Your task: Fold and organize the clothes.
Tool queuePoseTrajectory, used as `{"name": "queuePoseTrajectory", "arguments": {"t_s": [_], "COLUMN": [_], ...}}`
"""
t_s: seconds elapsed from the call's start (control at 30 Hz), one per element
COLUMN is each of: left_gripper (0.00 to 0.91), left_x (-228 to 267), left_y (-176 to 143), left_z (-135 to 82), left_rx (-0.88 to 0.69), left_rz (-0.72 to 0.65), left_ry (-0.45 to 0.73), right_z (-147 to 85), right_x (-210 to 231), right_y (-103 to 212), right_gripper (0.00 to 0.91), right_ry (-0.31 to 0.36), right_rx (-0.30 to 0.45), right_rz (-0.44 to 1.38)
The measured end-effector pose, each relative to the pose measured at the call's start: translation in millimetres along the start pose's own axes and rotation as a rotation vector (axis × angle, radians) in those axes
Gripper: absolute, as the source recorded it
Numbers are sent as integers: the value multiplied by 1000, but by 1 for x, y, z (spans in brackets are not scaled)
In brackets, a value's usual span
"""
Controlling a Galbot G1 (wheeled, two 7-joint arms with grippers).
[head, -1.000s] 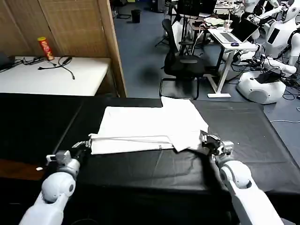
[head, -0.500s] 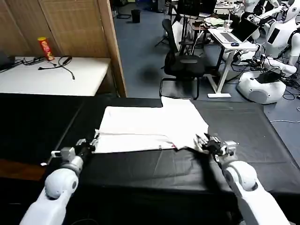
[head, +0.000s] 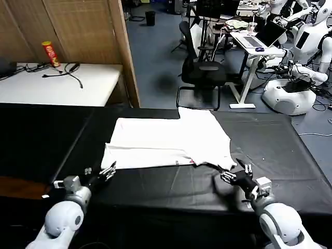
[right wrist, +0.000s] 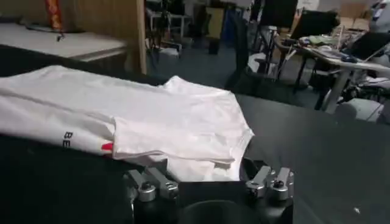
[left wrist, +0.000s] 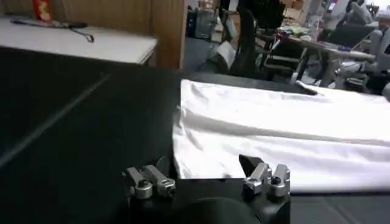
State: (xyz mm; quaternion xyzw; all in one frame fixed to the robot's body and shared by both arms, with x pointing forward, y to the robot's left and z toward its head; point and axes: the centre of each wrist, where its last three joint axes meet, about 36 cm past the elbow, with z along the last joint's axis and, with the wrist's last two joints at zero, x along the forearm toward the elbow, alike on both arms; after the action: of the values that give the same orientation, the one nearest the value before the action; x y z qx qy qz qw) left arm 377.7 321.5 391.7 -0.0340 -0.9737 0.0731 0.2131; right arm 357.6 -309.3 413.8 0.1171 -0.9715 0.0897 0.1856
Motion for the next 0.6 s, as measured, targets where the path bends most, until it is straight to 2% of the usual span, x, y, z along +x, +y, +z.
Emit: {"name": "queuePoseTrajectory", "arguments": {"t_s": [0.03,0.07,0.1,0.13,0.17,0.2,0.23,0.3,0.33,0.37,0.6], "left_gripper": [839,770,663,605,449,332,156,98,20,0,0], "left_x": [0,0,-1,-2,-3,-3,-4,-5,-5,-6,-5], "left_y": [1,1,2,3,4,5,5,7,7,7,8], "left_z": [0,1,2,3,4,4,5,5,6,6,7], "left_rx": [4,7,8,8,9,12,16,22,23,22,5], "left_rz": [2,4,5,5,3,4,4,2,2,2,0], "left_ry": [2,4,7,10,13,14,15,16,17,18,30], "right_z": [1,2,4,5,6,7,8,9,10,10,11], "right_x": [-1,-2,-2,-3,-3,-4,-4,-5,-6,-6,-12], "right_y": [0,1,1,1,1,1,1,1,0,0,-2], "right_gripper": [614,536,497,458,390,332,244,117,98,88,39], "right_ry": [4,6,10,13,17,20,23,25,27,28,40], "right_rx": [1,3,5,6,7,7,7,5,5,5,7], "right_rz": [-1,0,0,1,2,3,3,5,6,8,17]}}
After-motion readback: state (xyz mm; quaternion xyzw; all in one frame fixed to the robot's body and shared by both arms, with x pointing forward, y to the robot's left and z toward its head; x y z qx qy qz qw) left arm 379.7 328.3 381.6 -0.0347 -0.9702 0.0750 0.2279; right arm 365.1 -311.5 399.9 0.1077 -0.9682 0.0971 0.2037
